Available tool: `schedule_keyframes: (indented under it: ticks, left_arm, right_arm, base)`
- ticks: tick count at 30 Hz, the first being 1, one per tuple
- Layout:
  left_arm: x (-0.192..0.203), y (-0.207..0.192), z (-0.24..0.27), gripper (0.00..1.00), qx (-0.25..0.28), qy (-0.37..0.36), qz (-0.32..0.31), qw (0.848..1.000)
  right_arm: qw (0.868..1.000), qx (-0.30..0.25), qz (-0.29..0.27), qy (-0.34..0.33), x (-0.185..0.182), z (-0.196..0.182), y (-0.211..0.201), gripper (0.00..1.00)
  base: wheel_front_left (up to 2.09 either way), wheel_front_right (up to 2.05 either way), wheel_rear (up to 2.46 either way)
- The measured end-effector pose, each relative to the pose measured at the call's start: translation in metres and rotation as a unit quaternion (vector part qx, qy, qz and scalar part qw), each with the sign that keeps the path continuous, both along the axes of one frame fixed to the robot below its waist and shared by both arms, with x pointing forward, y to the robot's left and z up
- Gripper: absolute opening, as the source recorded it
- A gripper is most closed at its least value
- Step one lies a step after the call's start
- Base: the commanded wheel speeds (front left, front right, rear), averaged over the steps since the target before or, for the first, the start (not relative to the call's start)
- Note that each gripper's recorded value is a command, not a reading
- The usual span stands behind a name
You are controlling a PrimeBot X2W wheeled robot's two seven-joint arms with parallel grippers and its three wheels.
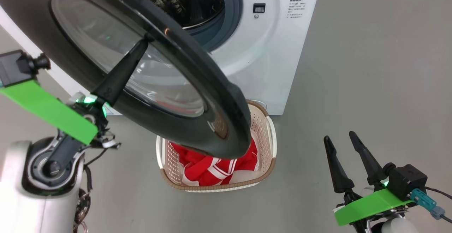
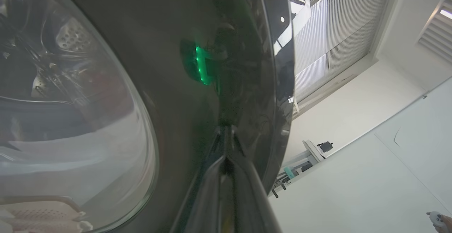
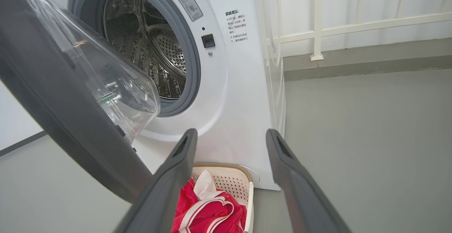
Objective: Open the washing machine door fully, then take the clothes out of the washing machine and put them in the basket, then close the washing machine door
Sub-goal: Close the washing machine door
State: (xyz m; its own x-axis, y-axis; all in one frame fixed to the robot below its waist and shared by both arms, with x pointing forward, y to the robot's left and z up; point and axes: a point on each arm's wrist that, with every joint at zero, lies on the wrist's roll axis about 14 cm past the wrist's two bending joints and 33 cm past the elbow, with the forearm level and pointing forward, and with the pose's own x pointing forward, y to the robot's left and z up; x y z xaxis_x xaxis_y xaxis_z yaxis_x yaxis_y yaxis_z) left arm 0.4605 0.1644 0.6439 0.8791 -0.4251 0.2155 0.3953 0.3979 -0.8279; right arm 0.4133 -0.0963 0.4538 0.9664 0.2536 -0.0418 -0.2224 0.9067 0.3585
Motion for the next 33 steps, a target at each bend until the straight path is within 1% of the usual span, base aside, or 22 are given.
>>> schedule_keyframes:
  ticks: [11, 21, 27, 33]
  left_arm:
    - [0.035, -0.010, 0.002, 0.00, 0.002, -0.021, 0.039, 0.999]
    - [0.069, -0.016, -0.001, 0.00, 0.003, -0.033, 0.072, 0.997]
    - [0.090, -0.015, -0.007, 0.00, 0.006, -0.032, 0.090, 0.995]
    - [0.107, -0.017, -0.012, 0.00, -0.002, -0.027, 0.100, 0.995]
  right_arm:
    - [1.000, -0.002, -0.021, 0.006, 0.002, -0.005, -0.014, 1.00]
    - [0.999, -0.006, -0.050, 0.000, 0.007, -0.002, -0.035, 1.00]
    - [0.998, -0.007, -0.070, 0.003, 0.006, -0.004, -0.048, 1.00]
    - [0.996, -0.010, -0.087, 0.005, 0.004, -0.005, -0.061, 1.00]
  base:
    - [0.00, 0.00, 0.00]
    - [0.00, 0.00, 0.00]
    - [0.00, 0.00, 0.00]
    - [0.00, 0.00, 0.00]
